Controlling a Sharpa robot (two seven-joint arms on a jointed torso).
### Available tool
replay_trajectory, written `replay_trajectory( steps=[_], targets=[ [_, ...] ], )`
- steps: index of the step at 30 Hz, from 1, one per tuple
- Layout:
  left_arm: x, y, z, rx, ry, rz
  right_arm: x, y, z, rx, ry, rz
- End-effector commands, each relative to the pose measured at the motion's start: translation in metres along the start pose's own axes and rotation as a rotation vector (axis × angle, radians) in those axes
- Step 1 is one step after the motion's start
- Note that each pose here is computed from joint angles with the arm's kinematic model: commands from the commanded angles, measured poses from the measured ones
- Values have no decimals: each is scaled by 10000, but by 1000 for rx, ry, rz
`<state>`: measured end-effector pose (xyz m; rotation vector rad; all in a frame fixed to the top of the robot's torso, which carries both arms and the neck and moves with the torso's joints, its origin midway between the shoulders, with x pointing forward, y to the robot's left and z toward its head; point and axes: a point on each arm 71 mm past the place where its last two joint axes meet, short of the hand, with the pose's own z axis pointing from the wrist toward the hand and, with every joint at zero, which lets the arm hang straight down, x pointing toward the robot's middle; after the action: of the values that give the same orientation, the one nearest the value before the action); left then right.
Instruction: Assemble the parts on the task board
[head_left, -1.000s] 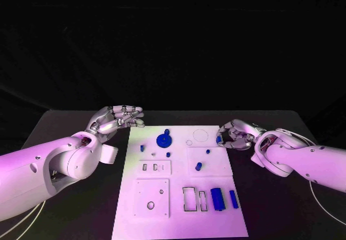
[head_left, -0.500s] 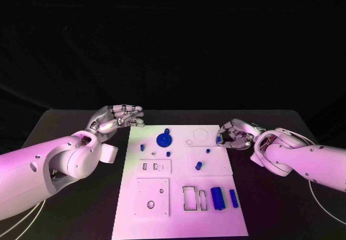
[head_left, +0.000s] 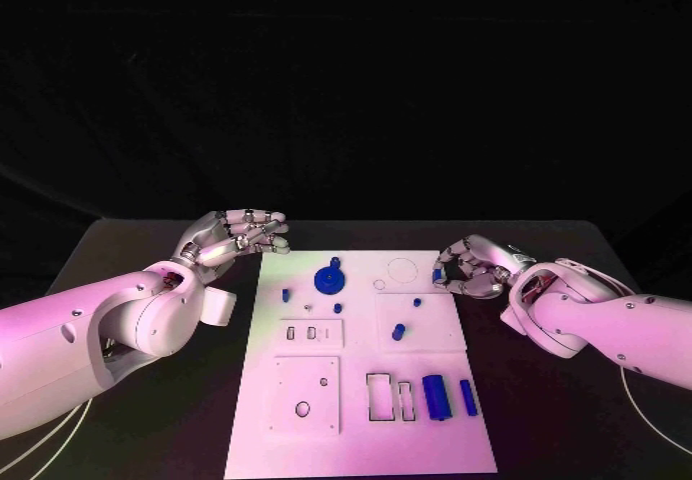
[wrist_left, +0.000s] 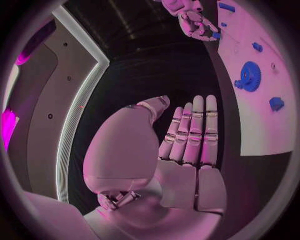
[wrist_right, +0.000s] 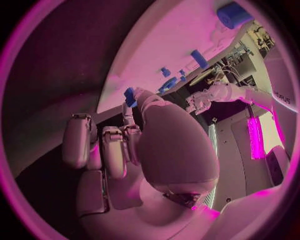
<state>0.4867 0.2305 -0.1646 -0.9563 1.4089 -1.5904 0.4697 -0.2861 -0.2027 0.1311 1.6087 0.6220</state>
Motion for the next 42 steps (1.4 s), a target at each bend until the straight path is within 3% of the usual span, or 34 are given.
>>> replay_trajectory(
  steps=[1, 9, 17, 24, 34, 42],
  targets=[
    [18, -6, 4, 8, 16, -5, -42, 132, -22, 0, -51, 1],
    [15, 6, 13, 6, 15, -4, 5, 564, -21, -50, -37, 39],
    [-1, 28, 35, 3, 9, -1, 273, 1090, 81, -91, 21, 97],
    [6, 56, 75, 0, 9, 1, 572, 1487, 165, -141, 79, 55],
    [16, 79, 104, -10, 14, 0, 967, 1748, 151, -195, 142, -9],
    [9, 84, 106, -12, 13, 0, 1126, 1834, 126, -205, 172, -33]
  ],
)
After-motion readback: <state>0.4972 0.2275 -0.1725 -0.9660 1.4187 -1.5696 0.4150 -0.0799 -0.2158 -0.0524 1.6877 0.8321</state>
